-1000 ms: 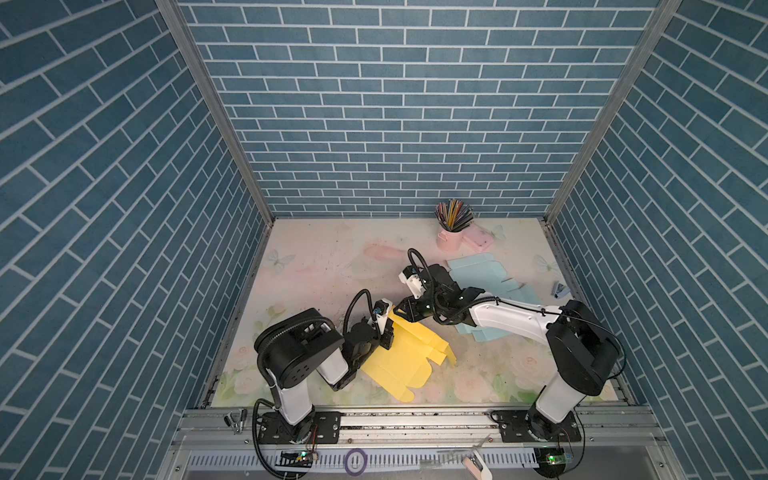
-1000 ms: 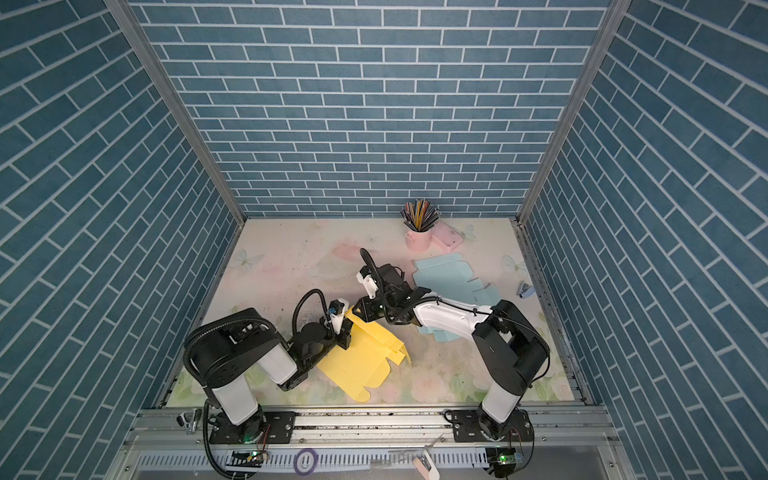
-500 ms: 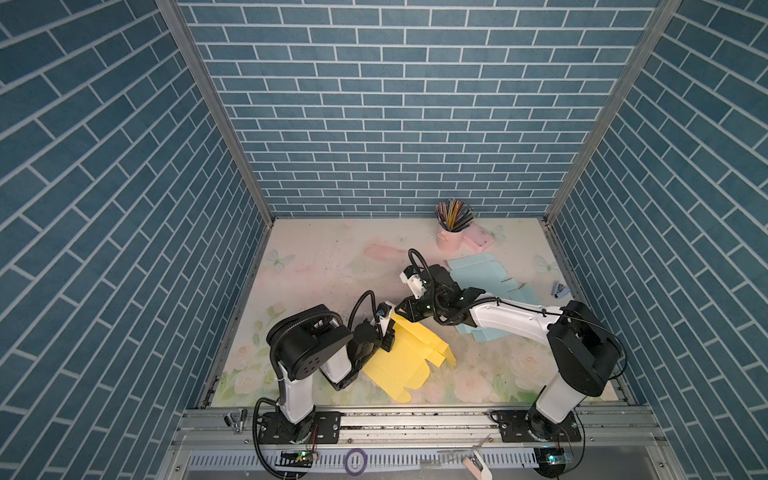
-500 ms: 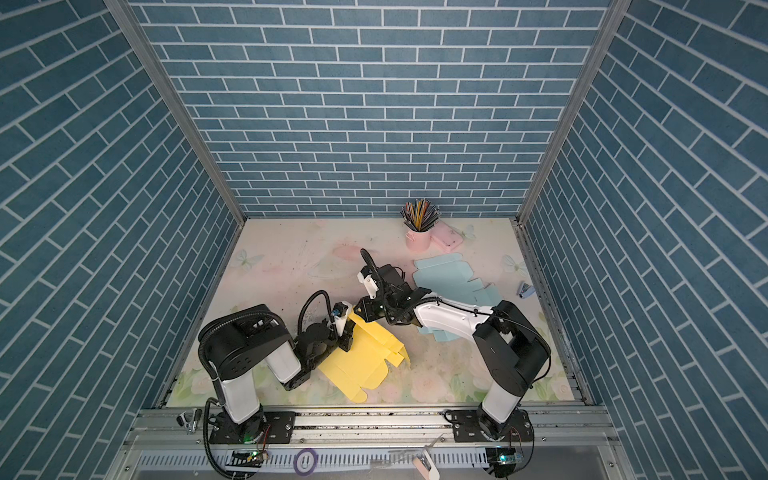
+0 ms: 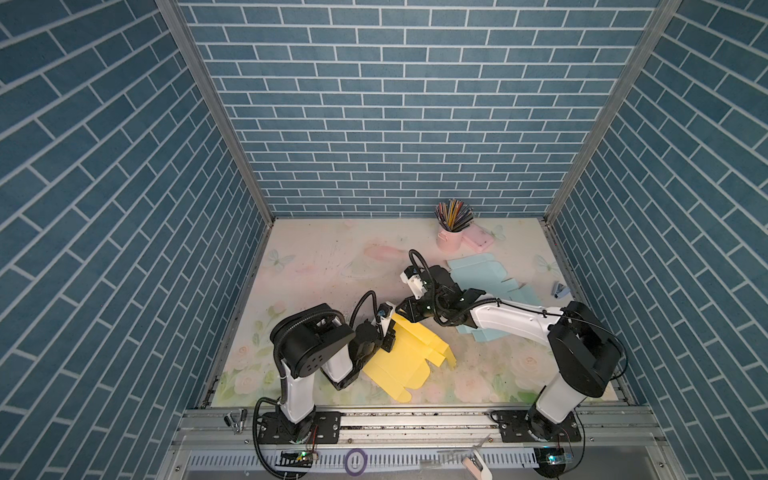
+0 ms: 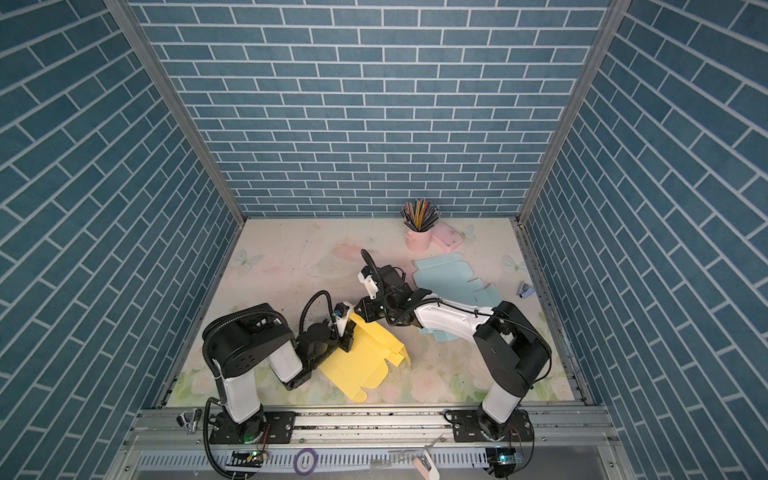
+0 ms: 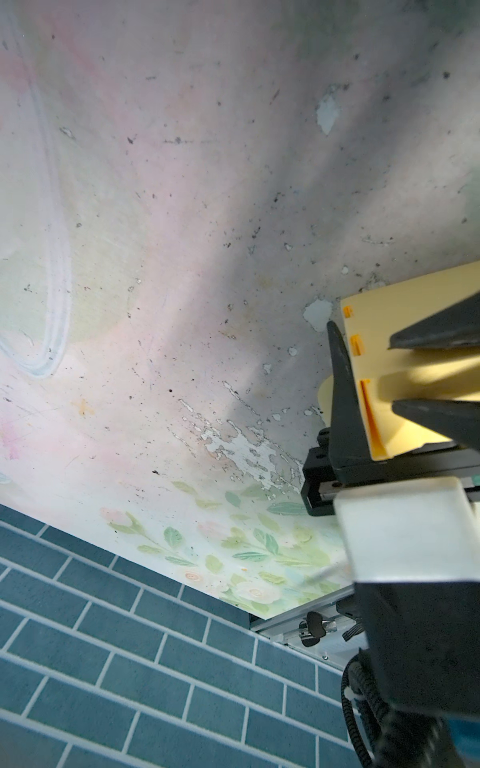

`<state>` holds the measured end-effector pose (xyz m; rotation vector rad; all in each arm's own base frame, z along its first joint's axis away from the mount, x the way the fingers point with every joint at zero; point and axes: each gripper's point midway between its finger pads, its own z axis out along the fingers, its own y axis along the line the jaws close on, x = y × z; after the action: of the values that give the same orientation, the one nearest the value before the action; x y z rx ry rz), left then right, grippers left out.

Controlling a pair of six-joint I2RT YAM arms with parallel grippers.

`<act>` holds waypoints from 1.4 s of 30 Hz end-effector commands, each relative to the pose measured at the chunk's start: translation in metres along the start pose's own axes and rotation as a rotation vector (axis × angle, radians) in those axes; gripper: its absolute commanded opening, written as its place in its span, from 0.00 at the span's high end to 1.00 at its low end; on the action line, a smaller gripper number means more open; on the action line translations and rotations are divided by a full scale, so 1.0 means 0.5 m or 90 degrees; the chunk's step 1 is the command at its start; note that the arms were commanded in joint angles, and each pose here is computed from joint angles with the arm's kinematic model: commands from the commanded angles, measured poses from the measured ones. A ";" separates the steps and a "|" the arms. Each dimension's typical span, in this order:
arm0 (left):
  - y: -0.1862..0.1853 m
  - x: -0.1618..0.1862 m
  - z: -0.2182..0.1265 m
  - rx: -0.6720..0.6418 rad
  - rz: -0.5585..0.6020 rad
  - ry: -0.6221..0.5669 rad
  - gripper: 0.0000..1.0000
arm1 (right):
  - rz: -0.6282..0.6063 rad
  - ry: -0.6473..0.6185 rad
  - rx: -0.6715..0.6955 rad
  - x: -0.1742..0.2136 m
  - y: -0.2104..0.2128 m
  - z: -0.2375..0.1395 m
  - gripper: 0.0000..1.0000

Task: Fold the paper box

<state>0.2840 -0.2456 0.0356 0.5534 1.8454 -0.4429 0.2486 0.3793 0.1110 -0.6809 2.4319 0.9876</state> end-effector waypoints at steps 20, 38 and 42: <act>-0.006 -0.061 -0.045 0.013 -0.032 -0.054 0.99 | -0.024 0.061 0.101 0.052 -0.022 -0.054 0.74; 0.050 -0.145 -0.105 -0.123 -0.154 0.128 1.00 | -0.028 -0.265 0.148 0.025 0.017 -0.455 0.82; 0.070 -0.129 -0.108 -0.167 -0.145 0.157 1.00 | -0.075 -0.283 0.142 0.012 0.040 -0.487 0.89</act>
<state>0.2833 -0.2162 0.1305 0.2882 2.0738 -0.3888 0.1806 0.2115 0.2474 -0.4718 2.1299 0.6954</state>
